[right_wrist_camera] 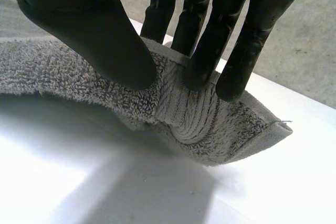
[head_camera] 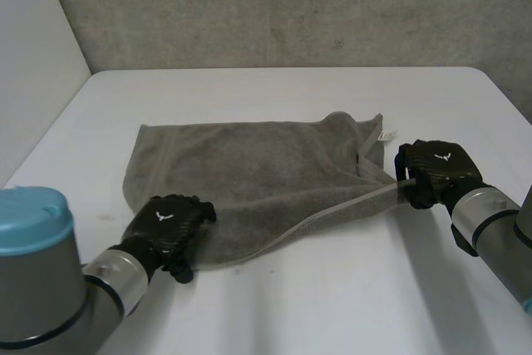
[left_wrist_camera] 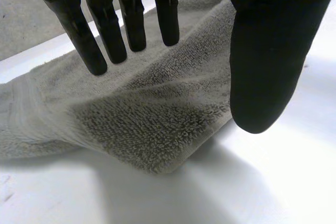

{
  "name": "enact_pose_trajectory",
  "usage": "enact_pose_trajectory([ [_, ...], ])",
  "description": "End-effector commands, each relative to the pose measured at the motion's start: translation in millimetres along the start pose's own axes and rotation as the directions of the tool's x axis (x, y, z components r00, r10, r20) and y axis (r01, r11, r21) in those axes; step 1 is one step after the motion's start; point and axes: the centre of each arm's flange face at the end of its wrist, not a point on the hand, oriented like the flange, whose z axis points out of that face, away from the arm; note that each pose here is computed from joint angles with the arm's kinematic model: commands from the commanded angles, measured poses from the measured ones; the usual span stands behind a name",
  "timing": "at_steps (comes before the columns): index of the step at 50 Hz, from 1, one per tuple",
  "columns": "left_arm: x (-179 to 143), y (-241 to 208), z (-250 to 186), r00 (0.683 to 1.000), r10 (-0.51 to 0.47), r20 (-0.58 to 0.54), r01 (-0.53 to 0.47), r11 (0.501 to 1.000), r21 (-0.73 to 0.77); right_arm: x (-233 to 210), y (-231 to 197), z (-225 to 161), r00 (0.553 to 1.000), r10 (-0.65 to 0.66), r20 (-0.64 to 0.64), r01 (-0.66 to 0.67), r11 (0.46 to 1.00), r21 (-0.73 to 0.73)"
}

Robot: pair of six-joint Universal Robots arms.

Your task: Fold the towel.

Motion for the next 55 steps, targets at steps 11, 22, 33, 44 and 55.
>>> enact_pose_trajectory([
  [11, 4.9, 19.3, 26.9, 1.000, 0.017, 0.020, -0.016, 0.999, -0.027, -2.9, 3.9, -2.1, 1.000, -0.006, 0.009, 0.006, 1.000, -0.012],
  [22, 2.9, 20.7, 41.2, 0.999, 0.020, 0.037, -0.021, 1.000, 0.010, -2.9, 4.5, -2.3, 1.000, -0.012, 0.008, 0.012, 1.000, -0.012],
  [33, -11.1, 9.1, 52.2, 0.994, 0.011, 0.104, -0.017, 0.998, 0.055, 0.1, -3.5, 2.7, 0.999, -0.054, -0.001, 0.054, 0.998, 0.033],
  [44, -27.8, -88.1, 9.9, 0.977, 0.103, 0.185, -0.154, 0.945, 0.289, 6.7, -78.1, -21.0, 0.929, -0.368, -0.035, 0.369, 0.927, 0.067],
  [55, -50.5, -104.7, -12.1, 0.956, 0.215, 0.201, -0.233, 0.970, 0.071, 3.5, -93.0, -37.0, 0.868, -0.487, 0.097, 0.495, 0.864, -0.088],
])
